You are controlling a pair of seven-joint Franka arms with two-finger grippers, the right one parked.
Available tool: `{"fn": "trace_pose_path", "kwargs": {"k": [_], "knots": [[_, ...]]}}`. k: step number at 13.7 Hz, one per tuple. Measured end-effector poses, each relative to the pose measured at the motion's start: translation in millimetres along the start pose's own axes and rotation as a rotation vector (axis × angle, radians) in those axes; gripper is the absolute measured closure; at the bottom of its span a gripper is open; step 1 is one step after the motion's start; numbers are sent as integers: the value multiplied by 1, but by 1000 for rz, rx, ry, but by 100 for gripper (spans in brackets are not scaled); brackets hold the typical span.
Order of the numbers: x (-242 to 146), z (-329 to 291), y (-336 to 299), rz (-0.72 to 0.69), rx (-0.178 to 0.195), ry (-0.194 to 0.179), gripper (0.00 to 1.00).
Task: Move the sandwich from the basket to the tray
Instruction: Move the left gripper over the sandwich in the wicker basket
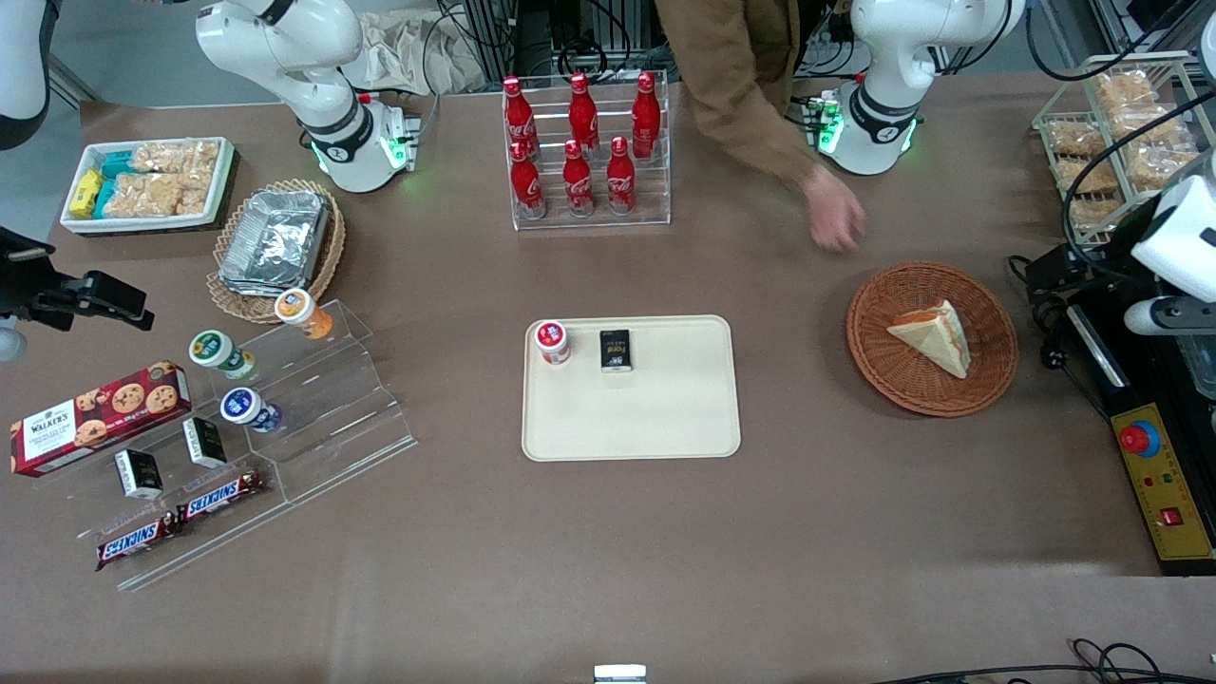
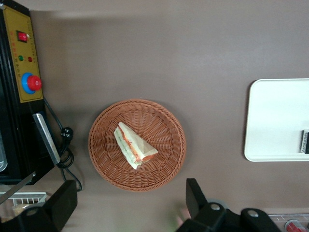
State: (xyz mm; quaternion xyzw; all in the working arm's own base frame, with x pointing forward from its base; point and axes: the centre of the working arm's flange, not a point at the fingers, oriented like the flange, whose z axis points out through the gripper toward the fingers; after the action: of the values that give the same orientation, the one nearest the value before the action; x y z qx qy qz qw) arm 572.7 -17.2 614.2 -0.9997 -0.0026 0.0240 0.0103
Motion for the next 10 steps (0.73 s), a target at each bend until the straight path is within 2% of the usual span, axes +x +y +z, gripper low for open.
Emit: {"fn": "trace_pose_path", "kwargs": {"k": [5,9,10], "knots": [[2,7,-8,-84,1,-21,0],[0,40,-16,-321,15,-91,0],[-2,54,-19,-400,19,-96,0]]}}
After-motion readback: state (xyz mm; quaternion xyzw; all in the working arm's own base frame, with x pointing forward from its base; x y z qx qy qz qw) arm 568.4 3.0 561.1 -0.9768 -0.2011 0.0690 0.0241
